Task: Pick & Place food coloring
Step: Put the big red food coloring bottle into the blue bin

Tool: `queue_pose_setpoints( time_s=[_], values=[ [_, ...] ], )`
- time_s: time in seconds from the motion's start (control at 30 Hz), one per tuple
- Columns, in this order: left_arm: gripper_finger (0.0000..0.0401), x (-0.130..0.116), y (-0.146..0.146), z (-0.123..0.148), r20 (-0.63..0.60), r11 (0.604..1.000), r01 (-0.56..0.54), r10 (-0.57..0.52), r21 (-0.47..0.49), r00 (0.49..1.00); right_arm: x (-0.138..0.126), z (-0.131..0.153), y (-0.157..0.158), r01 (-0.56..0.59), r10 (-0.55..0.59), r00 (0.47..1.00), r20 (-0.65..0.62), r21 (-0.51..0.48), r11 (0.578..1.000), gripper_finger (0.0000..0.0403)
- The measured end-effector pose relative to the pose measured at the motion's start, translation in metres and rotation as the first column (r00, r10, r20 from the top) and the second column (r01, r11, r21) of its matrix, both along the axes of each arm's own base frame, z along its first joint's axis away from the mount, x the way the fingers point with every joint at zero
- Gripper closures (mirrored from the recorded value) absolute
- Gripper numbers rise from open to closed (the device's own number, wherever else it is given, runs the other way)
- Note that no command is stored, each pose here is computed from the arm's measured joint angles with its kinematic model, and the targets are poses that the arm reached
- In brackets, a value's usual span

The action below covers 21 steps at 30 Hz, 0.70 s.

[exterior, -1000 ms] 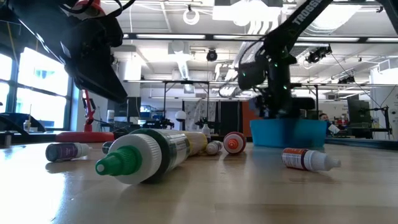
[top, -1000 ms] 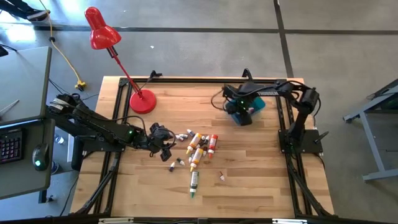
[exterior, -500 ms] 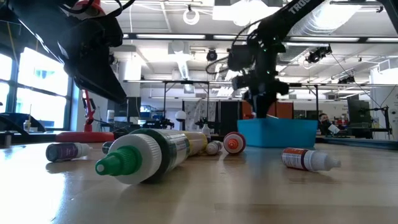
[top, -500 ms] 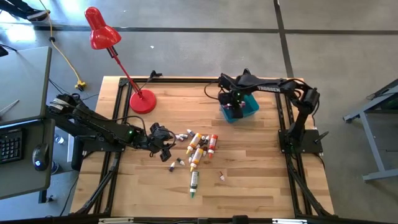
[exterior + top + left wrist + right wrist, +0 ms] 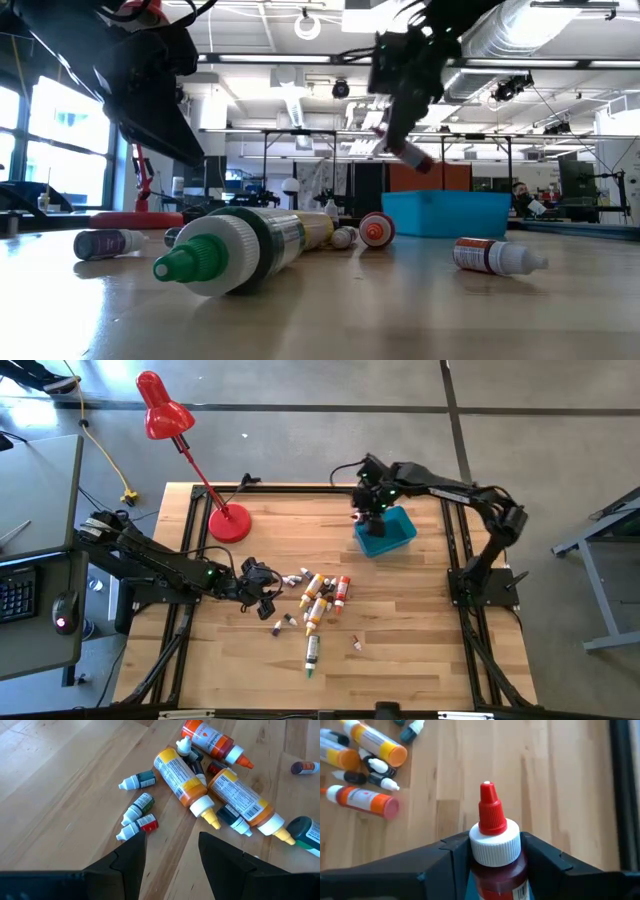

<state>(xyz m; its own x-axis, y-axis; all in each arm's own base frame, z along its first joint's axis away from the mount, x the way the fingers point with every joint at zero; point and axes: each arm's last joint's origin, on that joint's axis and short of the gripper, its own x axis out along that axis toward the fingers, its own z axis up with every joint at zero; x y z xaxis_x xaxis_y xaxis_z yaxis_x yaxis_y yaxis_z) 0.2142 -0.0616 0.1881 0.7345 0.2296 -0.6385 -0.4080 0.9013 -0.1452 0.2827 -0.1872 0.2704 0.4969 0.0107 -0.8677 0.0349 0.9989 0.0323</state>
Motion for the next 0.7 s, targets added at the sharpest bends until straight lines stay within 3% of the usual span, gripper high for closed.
queue_pose_setpoints(
  time_s=[0.17, 0.27, 0.37, 0.53, 0.6, 0.7],
  values=[
    [0.0222, 0.000, 0.000, 0.000, 0.007, 1.000, -0.001, 0.001, -0.002, 1.000, -0.039, 0.023, 0.013, 0.122, -0.112, 0.978, 0.175, -0.051, 0.991, 0.0261],
    [0.0222, 0.000, 0.000, 0.001, 0.008, 1.000, -0.002, 0.002, -0.001, 1.000, -0.056, 0.021, 0.024, 0.213, -0.165, 0.914, 0.370, -0.095, 0.972, 0.0253],
    [0.0222, 0.000, 0.000, 0.001, 0.009, 1.000, -0.004, 0.004, 0.001, 1.000, -0.070, 0.009, 0.034, 0.327, -0.200, 0.785, 0.586, -0.118, 0.938, 0.0245],
    [0.0222, 0.000, 0.000, 0.001, 0.008, 1.000, -0.004, 0.004, 0.001, 1.000, -0.087, -0.027, 0.054, 0.499, -0.296, 0.493, 0.818, 0.013, 0.867, 0.0252],
    [0.0222, 0.000, 0.000, 0.001, 0.009, 1.000, -0.004, 0.004, 0.001, 1.000, -0.093, -0.048, 0.064, 0.545, -0.337, 0.434, 0.835, 0.055, 0.836, 0.0256],
    [0.0222, 0.000, 0.000, 0.001, 0.008, 1.000, -0.004, 0.004, 0.002, 1.000, -0.101, -0.076, 0.077, 0.630, -0.424, 0.405, 0.810, 0.088, 0.771, 0.0255]
  ],
)
